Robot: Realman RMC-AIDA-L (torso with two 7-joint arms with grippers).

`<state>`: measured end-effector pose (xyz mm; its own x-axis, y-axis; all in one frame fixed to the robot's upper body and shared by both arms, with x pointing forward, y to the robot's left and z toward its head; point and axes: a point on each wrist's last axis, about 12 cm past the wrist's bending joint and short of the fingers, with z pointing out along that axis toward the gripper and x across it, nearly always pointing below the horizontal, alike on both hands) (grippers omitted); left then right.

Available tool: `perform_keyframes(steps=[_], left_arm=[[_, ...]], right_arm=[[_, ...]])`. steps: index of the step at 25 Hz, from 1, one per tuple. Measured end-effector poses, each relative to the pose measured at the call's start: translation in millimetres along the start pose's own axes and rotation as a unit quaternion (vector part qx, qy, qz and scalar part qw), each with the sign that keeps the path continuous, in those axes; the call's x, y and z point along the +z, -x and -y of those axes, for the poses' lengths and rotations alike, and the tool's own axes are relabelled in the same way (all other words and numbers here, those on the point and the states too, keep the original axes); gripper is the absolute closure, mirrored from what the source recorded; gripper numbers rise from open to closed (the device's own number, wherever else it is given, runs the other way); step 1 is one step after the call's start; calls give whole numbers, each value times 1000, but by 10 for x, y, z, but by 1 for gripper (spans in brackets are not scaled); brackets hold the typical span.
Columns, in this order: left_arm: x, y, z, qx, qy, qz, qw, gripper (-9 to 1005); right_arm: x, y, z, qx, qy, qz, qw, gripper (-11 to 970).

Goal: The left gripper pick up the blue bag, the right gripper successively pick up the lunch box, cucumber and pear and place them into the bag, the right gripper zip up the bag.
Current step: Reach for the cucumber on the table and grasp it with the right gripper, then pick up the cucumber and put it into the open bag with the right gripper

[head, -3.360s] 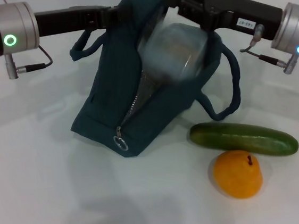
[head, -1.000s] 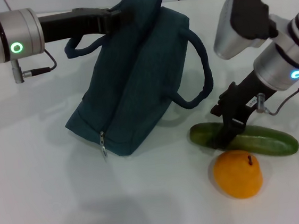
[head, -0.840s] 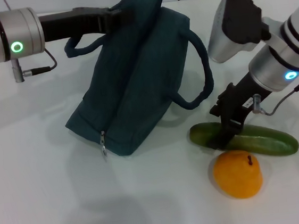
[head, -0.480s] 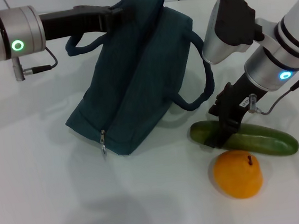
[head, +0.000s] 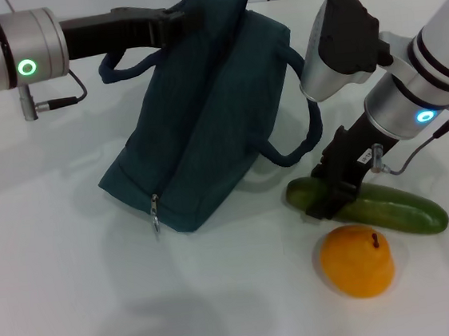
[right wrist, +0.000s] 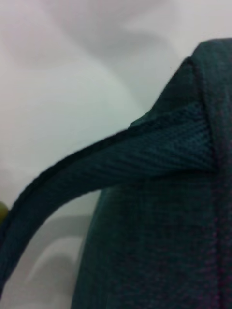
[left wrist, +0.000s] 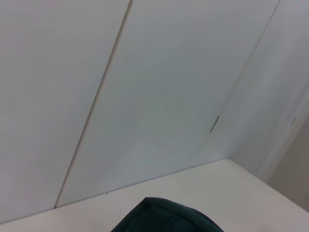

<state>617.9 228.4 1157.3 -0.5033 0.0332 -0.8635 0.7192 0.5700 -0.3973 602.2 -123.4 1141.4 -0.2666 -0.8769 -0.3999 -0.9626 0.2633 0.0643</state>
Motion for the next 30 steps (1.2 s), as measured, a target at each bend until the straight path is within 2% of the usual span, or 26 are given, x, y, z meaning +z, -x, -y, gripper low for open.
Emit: perform_keyframes(steps=[10, 12, 16, 22, 24, 25, 30], left_arm=[[-5, 7, -5, 4, 1, 1, 1000, 951], [-13, 1, -9, 6, 2, 1, 1000, 951], [-49, -24, -23, 12, 4, 9, 1000, 951], [-96, -20, -17, 21, -2, 31, 999, 951], [-101, -19, -16, 23, -2, 33, 999, 951], [-102, -18, -16, 25, -2, 34, 999, 951], [-108, -10, -17, 31, -2, 35, 999, 951]], right_arm=[[-65, -68, 52, 18, -12, 24, 999, 353], [-128, -128, 87, 34, -18, 41, 998, 367], [-383, -419, 168, 86, -44, 100, 990, 366], [-855, -875, 142, 128, -76, 226, 963, 365], [-921, -931, 126, 131, -75, 249, 957, 365], [-1080, -1077, 89, 137, -77, 304, 940, 365], [-1273, -1203, 46, 108, -83, 392, 910, 366]])
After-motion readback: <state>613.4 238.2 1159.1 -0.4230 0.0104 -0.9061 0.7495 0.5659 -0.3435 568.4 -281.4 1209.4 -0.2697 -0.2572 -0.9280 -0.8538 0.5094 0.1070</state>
